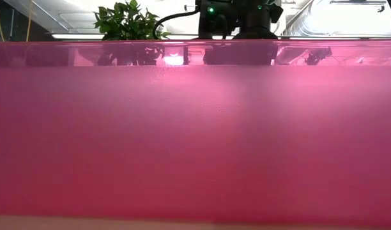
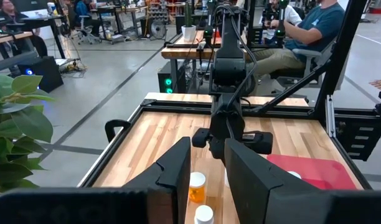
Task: Pick and place pill bottles into a basket
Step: Put the white pill bottle into the red bin
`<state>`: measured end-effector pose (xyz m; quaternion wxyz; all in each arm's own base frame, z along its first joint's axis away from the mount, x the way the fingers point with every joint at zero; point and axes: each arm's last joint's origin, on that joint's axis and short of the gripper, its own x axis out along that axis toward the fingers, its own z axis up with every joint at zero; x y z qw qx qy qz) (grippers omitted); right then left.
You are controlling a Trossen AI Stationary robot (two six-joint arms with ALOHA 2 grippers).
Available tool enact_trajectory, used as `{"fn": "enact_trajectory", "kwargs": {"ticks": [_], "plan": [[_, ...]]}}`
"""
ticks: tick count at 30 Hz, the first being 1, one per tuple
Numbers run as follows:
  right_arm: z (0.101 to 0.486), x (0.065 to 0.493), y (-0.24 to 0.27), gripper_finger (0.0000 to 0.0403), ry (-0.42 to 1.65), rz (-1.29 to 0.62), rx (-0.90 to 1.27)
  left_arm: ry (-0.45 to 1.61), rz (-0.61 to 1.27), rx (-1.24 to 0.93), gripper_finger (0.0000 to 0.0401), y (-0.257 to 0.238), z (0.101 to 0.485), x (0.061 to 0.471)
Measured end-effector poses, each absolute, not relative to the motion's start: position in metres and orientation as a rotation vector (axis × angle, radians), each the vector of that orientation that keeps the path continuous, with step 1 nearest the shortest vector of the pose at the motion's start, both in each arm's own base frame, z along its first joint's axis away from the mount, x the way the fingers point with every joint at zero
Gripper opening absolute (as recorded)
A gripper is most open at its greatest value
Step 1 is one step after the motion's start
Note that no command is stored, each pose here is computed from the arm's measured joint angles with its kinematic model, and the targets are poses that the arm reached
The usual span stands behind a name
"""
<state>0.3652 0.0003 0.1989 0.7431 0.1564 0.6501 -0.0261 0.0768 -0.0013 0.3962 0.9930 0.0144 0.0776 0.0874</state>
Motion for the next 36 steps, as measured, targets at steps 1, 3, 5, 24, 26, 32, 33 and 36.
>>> {"fn": "enact_trajectory", "kwargs": {"ticks": [1, 3, 5, 24, 26, 32, 33, 36], "plan": [[0.1989, 0.3652, 0.0003, 0.0150, 1.424, -0.057, 0.343, 0.156, 0.175, 0.029, 0.0133, -0.0013, 0.3962, 0.0768], [0.1989, 0.3652, 0.0003, 0.0154, 1.424, -0.058, 0.343, 0.156, 0.175, 0.029, 0.0134, -0.0013, 0.3962, 0.0768], [0.1989, 0.3652, 0.0003, 0.0155, 1.425, -0.058, 0.344, 0.156, 0.175, 0.029, 0.0133, -0.0013, 0.3962, 0.0768], [0.1989, 0.3643, 0.0004, 0.0140, 1.433, -0.063, 0.356, 0.156, 0.175, 0.029, 0.0133, -0.0013, 0.3962, 0.0768], [0.1988, 0.3639, 0.0006, 0.0141, 1.438, -0.068, 0.362, 0.156, 0.175, 0.029, 0.0133, -0.0013, 0.3962, 0.0768], [0.1989, 0.3630, 0.0007, 0.0140, 1.447, -0.067, 0.364, 0.156, 0.175, 0.029, 0.0133, -0.0013, 0.3962, 0.0768], [0.1989, 0.3630, 0.0006, 0.0140, 1.447, -0.066, 0.366, 0.157, 0.175, 0.029, 0.0134, -0.0013, 0.3962, 0.0768], [0.1989, 0.3630, 0.0007, 0.0141, 1.447, -0.064, 0.367, 0.157, 0.175, 0.029, 0.0134, -0.0013, 0.3961, 0.0768]]}}
